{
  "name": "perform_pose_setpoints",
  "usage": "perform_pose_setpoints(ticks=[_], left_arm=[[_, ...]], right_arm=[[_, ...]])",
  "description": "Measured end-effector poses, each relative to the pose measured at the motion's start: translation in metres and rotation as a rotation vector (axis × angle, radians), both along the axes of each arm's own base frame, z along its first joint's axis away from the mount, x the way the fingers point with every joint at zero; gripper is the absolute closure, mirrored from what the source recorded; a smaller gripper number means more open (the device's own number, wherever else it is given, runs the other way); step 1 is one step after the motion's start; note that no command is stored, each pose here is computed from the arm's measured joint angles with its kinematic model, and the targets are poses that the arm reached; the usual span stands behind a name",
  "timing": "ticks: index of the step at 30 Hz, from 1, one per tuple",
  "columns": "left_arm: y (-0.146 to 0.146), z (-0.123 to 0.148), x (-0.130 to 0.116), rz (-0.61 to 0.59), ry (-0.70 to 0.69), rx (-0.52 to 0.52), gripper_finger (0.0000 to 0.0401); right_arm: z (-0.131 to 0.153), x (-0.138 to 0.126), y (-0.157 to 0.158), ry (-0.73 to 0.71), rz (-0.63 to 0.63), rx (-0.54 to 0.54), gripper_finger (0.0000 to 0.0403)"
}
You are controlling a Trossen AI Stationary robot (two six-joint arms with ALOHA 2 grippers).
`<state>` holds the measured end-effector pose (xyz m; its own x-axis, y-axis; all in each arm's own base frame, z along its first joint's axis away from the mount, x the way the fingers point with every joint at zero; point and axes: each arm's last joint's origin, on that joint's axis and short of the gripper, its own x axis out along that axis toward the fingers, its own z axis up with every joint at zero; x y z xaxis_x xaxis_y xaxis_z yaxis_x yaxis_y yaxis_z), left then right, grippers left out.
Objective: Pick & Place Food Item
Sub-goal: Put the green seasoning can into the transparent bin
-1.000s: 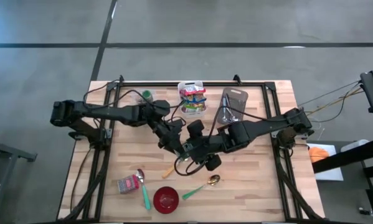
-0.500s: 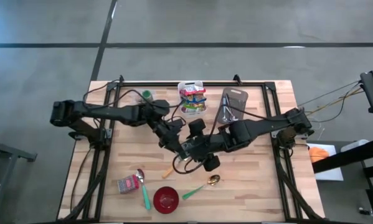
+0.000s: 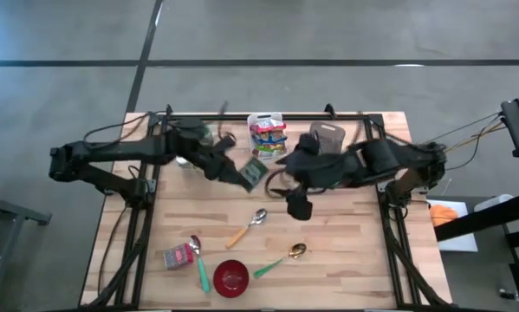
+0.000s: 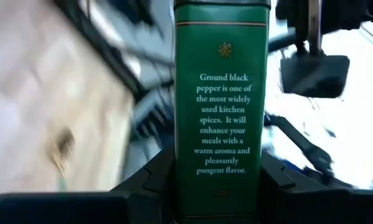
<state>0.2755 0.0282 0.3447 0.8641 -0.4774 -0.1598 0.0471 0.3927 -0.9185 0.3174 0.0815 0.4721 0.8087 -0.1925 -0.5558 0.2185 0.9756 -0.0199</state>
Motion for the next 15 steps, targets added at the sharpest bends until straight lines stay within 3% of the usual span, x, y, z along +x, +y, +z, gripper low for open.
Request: perform_pose_setpoints(ticks=[5, 8, 15], left_arm=[[0.011, 0.02, -0.018, 0.251, -0.152, 0.257, 0.0273], [0.015, 0.03, -0.021, 0.405, -0.227, 0.379, 0.0273], [0.012, 0.063, -0.023, 0.486, -0.612, 0.518, 0.0273]], right_arm=[[0.035, -0.011, -0.004, -0.269, -0.073, 0.209, 0.0072], [0.048, -0.01, -0.004, -0.408, -0.104, 0.254, 0.0072], [0.039, 0.013, -0.018, -0.452, -0.204, 0.271, 0.0071]])
